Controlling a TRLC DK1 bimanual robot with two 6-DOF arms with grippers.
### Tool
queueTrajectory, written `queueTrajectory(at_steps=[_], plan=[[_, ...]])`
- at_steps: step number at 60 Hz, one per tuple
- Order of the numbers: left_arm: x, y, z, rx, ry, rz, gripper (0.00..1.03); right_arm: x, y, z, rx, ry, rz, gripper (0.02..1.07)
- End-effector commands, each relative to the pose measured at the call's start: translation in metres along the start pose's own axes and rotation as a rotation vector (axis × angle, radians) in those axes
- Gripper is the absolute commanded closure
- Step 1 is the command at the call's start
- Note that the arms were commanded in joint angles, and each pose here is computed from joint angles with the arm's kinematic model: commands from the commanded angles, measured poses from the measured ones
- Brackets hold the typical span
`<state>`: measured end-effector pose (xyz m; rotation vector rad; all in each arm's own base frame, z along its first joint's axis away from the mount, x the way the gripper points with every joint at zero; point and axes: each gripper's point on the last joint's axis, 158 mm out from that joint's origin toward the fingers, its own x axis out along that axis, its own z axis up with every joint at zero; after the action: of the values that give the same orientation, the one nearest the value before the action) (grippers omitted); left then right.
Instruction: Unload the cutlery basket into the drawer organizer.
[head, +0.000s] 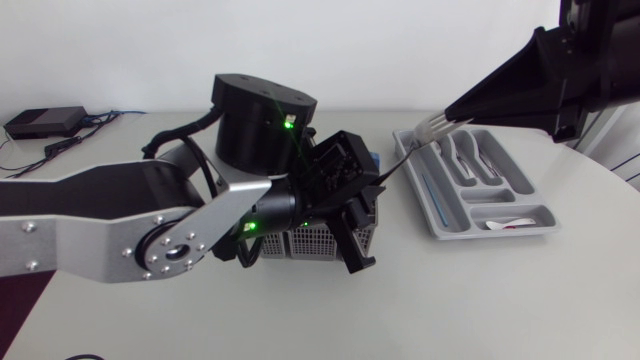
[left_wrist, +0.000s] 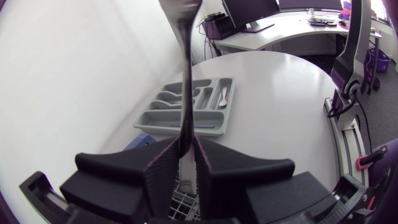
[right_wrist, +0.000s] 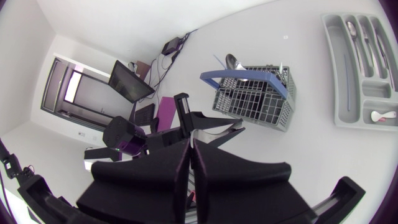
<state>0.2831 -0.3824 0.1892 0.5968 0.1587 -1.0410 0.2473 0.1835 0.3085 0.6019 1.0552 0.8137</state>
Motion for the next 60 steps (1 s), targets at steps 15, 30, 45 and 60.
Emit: queueTrajectory(at_steps=[15, 30, 45, 60], plan=[[-0.0017, -0.0103, -0.0017, -0.008, -0.011, -0.023, 0.79, 0.0001, -0.0003, -0.0061, 0.018, 0.009, 0.014, 1.01], [-0.0022, -0.0098, -0.0029, -0.006, -0.008, -0.027, 0.81, 0.0039, 0.0008, -0.0119, 0.013, 0.029, 0.02, 0.93], [-0.0019, -0.009, -0.004, -0.003, -0.006, -0.026, 0.81, 0.0024, 0.0035, -0.0133, 0.003, 0.026, 0.022, 0.81], [-0.0015, -0.0096, -0.0035, 0.004, -0.006, -0.028, 0.81, 0.0003, 0.0028, -0.0127, -0.009, 0.016, 0.019, 0.8]])
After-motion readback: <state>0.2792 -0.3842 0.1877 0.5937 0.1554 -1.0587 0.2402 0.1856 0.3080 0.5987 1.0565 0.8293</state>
